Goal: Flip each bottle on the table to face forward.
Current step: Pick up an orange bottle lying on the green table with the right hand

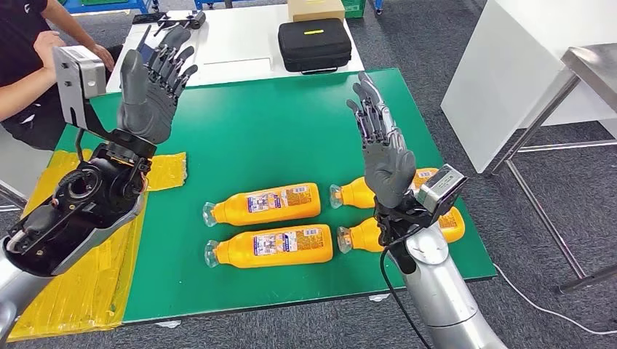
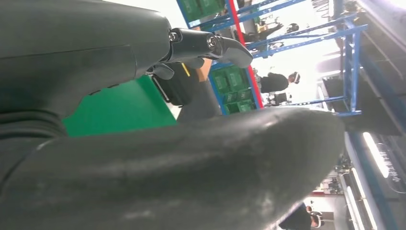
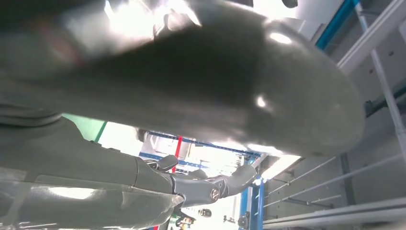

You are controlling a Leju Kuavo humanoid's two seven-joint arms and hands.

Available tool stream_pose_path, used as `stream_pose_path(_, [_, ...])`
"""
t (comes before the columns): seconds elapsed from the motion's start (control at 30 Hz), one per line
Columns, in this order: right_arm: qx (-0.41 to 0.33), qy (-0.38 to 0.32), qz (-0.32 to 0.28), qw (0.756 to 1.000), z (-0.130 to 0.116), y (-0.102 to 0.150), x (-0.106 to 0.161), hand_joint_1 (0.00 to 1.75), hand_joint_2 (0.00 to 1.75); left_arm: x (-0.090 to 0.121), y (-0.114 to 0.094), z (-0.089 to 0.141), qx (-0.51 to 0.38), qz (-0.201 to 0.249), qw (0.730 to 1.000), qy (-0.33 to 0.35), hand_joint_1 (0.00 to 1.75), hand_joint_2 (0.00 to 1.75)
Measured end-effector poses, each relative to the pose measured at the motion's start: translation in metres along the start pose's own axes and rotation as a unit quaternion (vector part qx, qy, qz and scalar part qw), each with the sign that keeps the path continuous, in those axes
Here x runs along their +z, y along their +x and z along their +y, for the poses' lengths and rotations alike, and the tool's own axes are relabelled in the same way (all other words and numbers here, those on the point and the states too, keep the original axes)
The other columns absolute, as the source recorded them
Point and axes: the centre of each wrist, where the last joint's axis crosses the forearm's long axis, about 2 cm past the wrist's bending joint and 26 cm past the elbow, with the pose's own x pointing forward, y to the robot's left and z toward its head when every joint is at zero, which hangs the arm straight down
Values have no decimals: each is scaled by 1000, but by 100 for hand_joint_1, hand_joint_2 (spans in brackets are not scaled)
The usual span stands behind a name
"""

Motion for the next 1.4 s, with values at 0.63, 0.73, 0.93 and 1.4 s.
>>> stream_pose_path(0.63, [13,-2,2,1000,-1,1,3,0,0,5,-7,-6,2,1,1000,-9,0,0])
stream_pose_path(0.73, [42,-7,-5,999,-3,2,-2,0,0,6,-8,-5,-12,-9,1000,-11,0,0])
stream_pose_path(0.93, [93,-12,-34,995,-4,6,-14,0,0,1,-8,10,-57,-30,997,-33,0,0])
stream_pose_path(1.4, [111,-29,-23,993,-39,13,-7,0,0,31,-24,51,-88,-42,995,22,0,0])
